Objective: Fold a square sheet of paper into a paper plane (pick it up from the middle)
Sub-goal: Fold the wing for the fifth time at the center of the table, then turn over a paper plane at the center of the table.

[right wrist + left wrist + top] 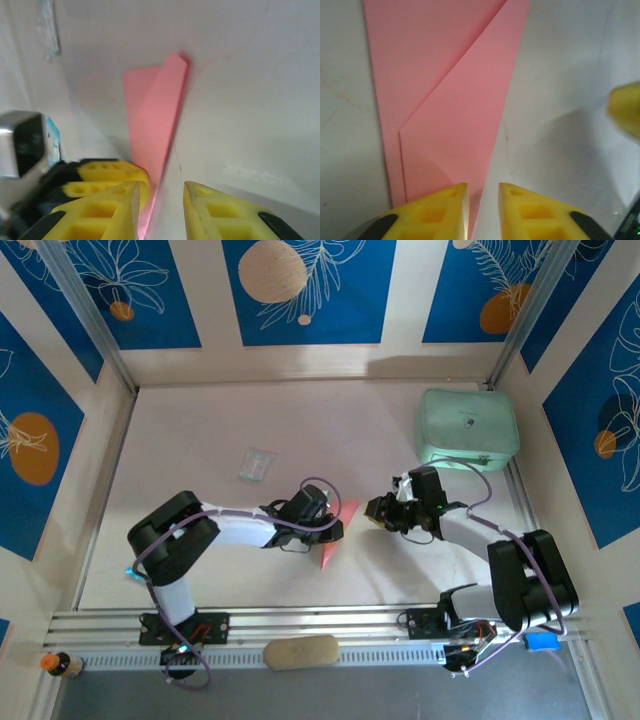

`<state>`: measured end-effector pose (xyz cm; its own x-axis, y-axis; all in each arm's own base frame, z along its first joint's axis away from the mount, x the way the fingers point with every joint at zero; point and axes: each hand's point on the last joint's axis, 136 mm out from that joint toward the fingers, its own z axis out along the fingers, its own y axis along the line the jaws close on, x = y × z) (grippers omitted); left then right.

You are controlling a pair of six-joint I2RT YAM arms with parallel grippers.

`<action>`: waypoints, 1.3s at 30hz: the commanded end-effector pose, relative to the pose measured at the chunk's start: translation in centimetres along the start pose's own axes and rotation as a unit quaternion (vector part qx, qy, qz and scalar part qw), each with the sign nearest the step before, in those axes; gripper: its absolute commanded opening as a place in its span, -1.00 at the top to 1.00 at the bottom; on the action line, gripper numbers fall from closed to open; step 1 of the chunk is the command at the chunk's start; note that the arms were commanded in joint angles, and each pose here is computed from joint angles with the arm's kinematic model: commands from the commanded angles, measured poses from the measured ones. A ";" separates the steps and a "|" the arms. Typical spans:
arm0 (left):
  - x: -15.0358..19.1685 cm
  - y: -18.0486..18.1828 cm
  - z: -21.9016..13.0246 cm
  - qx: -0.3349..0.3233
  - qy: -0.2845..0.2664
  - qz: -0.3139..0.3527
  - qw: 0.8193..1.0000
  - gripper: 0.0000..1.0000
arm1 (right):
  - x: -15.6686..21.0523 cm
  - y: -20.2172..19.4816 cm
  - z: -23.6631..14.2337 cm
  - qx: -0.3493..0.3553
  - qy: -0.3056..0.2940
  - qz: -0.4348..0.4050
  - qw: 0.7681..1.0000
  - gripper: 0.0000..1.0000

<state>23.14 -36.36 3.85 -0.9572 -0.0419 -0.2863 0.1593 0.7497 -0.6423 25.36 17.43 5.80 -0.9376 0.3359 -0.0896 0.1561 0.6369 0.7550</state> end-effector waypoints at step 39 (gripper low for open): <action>1.0 3.3 -2.4 -0.016 0.039 0.003 0.999 0.45 | 5.4 2.3 4.8 -0.020 0.138 -0.024 0.990 0.48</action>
<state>21.76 -31.68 2.51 -0.9770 0.0053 -0.2133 0.1346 0.7913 -0.5965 22.03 23.16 3.29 -0.9907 0.1289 0.0439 0.1168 0.6390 0.7603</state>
